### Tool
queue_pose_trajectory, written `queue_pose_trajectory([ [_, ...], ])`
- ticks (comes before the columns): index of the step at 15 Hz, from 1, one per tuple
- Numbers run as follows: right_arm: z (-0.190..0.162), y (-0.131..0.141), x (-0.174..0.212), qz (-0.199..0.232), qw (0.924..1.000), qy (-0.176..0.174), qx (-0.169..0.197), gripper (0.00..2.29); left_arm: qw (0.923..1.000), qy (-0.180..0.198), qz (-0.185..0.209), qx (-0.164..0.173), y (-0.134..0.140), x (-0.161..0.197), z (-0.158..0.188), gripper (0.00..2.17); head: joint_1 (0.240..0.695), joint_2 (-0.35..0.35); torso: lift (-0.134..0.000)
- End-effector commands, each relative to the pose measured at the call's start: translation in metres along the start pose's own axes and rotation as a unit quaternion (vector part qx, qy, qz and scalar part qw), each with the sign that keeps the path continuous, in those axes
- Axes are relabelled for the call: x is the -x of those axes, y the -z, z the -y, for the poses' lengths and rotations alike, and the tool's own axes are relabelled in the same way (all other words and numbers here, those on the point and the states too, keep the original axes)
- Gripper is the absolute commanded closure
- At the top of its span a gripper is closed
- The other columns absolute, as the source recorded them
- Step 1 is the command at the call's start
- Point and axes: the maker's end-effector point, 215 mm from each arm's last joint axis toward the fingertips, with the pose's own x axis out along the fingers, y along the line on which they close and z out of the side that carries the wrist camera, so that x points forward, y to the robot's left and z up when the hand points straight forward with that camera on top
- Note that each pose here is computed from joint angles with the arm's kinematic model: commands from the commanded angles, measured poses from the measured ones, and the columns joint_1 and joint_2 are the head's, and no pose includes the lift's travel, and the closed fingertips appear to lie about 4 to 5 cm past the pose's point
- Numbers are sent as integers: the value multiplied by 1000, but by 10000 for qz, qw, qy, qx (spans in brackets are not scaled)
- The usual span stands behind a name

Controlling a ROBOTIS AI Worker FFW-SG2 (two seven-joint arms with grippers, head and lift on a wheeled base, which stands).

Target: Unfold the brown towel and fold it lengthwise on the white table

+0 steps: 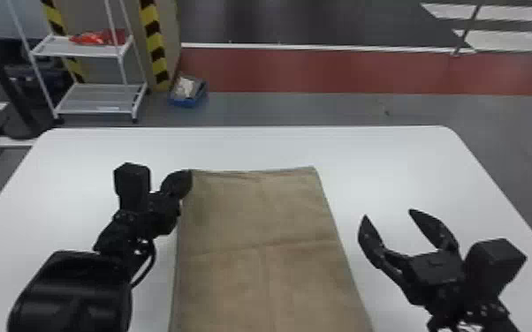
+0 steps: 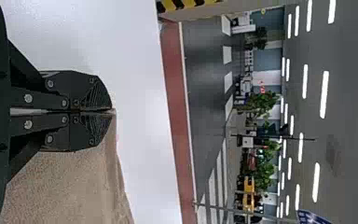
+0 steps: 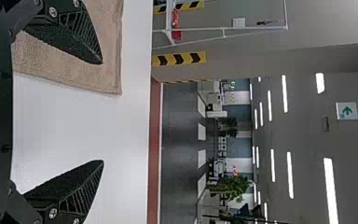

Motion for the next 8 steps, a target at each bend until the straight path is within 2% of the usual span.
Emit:
queue_pose_trajectory([
  [1,0,1,-1,-6,10000,8,-24,130,9997,61,245,-39,-24,13,12,1382,695,-40,-123],
  [2,0,2,-2,-8,10000,9,-17,130,9997,97,201,-26,-30,20,20,1382,695,-44,-123],
  [5,1,2,-4,-10,10000,8,-39,130,9963,537,-669,69,-9,56,80,1379,695,-65,-123],
  [7,3,4,-5,-31,9999,59,-77,130,9867,1003,-1271,128,10,82,139,1379,695,-98,-123],
  [8,7,7,-5,-99,9998,150,-96,127,9813,1294,-1419,97,14,92,173,1379,695,-117,-123],
])
